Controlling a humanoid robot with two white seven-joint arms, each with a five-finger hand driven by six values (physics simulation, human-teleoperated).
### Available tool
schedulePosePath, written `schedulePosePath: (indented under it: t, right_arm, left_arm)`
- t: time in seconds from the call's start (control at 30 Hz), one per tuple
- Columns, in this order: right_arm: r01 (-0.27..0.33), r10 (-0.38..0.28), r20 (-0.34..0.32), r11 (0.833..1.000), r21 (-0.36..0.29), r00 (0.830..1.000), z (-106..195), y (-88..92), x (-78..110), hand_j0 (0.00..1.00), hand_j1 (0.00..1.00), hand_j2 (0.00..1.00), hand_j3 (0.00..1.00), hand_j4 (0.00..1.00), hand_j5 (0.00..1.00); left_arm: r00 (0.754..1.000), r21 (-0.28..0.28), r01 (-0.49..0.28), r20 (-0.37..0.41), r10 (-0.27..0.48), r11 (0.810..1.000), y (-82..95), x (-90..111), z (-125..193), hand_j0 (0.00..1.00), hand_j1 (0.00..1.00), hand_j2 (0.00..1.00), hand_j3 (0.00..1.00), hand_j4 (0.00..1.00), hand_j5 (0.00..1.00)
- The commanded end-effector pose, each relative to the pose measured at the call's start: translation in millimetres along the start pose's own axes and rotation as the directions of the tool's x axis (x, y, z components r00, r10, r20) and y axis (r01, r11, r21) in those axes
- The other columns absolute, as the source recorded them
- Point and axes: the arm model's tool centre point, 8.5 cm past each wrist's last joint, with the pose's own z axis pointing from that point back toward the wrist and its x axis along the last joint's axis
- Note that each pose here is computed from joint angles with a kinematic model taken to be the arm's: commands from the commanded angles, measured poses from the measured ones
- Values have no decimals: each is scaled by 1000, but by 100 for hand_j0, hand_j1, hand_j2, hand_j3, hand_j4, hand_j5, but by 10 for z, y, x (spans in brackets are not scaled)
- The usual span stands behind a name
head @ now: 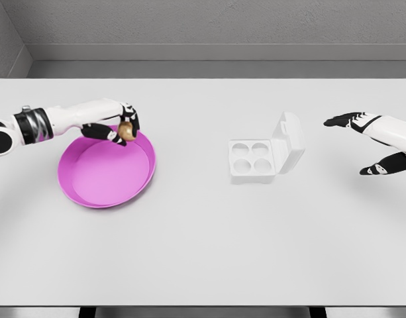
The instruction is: Pack egg into the box and close the box lid
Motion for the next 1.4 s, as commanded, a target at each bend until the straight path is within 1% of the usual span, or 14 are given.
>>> schedulePosePath:
  t: [0.0,0.2,0.37,0.57,0.73,0.8,1.03,1.1,1.37]
  right_arm:
    - [5,-5,2,1000,-4,1000,2,-9,4,100,100,100,100,100,100]
    - [6,-6,1,1000,-4,1000,3,-7,0,100,100,100,100,100,100]
    - [6,-6,1,1000,-4,1000,3,-7,0,100,100,100,100,100,100]
    - [6,-6,1,1000,-4,1000,3,-7,0,100,100,100,100,100,100]
    - [6,-6,1,1000,-4,1000,0,-4,0,100,100,100,100,100,100]
    - [7,-7,2,1000,-5,1000,-4,-1,1,100,100,100,100,100,100]
    - [8,-8,4,1000,2,1000,-15,18,7,100,100,100,100,100,100]
    - [-2,2,1,1000,4,1000,-20,3,6,100,100,100,100,100,100]
    - [-3,3,0,1000,5,1000,-21,4,3,100,100,100,100,100,100]
  left_arm:
    - [1000,15,-12,23,12,1000,9,59,-101,33,33,33,33,33,33]
    - [997,20,-25,75,24,999,-14,200,-368,33,33,33,33,33,33]
    - [995,36,-30,100,27,999,21,275,-464,33,33,33,33,33,33]
    - [990,36,-39,136,34,999,-8,385,-616,33,33,33,33,33,33]
    - [982,37,-51,185,43,998,-22,555,-862,32,32,32,32,32,32]
    - [979,37,-53,197,45,998,-31,596,-909,30,30,30,30,30,30]
    - [976,36,-58,212,49,998,-43,652,-987,30,30,30,30,30,30]
    - [971,36,-64,231,54,997,-56,722,-1063,30,30,30,30,30,30]
    - [957,33,-77,282,65,996,-95,918,-1264,30,30,30,30,30,30]
